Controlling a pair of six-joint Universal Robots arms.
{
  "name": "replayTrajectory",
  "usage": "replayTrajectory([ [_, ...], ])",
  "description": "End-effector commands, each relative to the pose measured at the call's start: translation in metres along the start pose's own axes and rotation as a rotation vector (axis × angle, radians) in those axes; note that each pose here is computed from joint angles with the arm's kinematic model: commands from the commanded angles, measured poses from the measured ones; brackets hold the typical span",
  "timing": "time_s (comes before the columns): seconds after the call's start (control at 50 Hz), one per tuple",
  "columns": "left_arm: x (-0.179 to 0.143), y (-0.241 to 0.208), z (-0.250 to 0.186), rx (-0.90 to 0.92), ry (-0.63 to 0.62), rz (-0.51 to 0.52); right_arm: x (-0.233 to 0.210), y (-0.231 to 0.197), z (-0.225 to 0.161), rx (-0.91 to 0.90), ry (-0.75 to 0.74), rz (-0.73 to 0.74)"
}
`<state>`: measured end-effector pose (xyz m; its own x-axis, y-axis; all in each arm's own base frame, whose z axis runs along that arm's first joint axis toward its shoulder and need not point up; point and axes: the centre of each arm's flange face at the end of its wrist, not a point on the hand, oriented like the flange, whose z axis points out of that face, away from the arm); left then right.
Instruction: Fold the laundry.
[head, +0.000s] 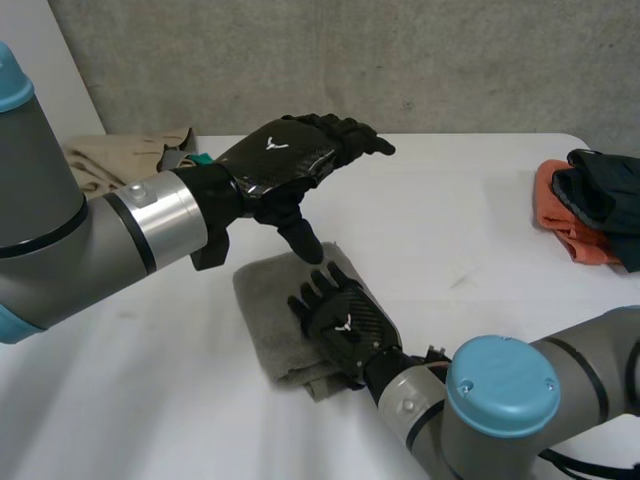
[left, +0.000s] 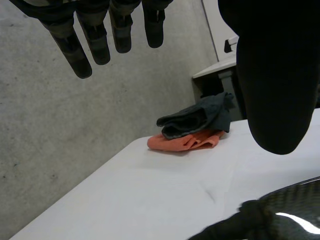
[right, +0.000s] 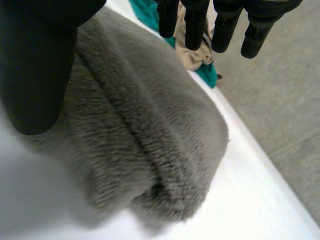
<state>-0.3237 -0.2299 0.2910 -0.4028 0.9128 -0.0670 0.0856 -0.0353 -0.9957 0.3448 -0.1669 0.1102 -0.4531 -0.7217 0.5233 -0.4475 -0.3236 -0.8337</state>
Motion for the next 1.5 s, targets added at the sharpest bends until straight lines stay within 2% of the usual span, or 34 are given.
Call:
replayTrajectory([
  [0.02, 0.005, 0.002, 0.001, -0.005, 0.000, -0.002, -0.001, 0.014, 0.028, 0.024, 0.031, -0.003],
  [0.24, 0.005, -0.001, 0.000, 0.001, 0.001, 0.003, 0.013, -0.001, 0.043, 0.093, 0.068, 0.005],
  [0.4, 0.002, -0.016, 0.001, 0.041, -0.005, 0.029, 0.052, -0.038, 0.061, 0.200, 0.154, 0.082],
  [0.52, 0.002, -0.032, -0.002, 0.080, -0.010, 0.057, 0.089, -0.041, 0.070, 0.148, 0.179, 0.130],
  [0.64, 0.004, -0.030, -0.004, 0.073, -0.008, 0.043, 0.062, -0.005, 0.069, -0.083, 0.005, 0.187],
  [0.7, 0.005, -0.023, -0.005, 0.055, -0.008, 0.027, 0.056, 0.006, 0.066, -0.131, -0.014, 0.203],
  [0.84, 0.006, -0.013, -0.005, 0.028, -0.005, 0.006, 0.067, 0.014, 0.064, -0.147, 0.038, 0.202],
  [1.14, 0.005, -0.012, -0.005, 0.027, -0.006, 0.005, 0.060, 0.016, 0.068, -0.139, 0.012, 0.169],
  [1.22, 0.005, -0.012, -0.005, 0.025, -0.008, 0.004, 0.065, 0.011, 0.073, -0.085, 0.045, 0.143],
  [1.38, 0.004, -0.018, -0.006, 0.043, -0.010, 0.019, 0.104, -0.033, 0.088, 0.111, 0.176, 0.109],
  [1.5, 0.005, -0.039, -0.010, 0.095, -0.018, 0.058, 0.160, -0.066, 0.084, 0.191, 0.298, 0.114],
])
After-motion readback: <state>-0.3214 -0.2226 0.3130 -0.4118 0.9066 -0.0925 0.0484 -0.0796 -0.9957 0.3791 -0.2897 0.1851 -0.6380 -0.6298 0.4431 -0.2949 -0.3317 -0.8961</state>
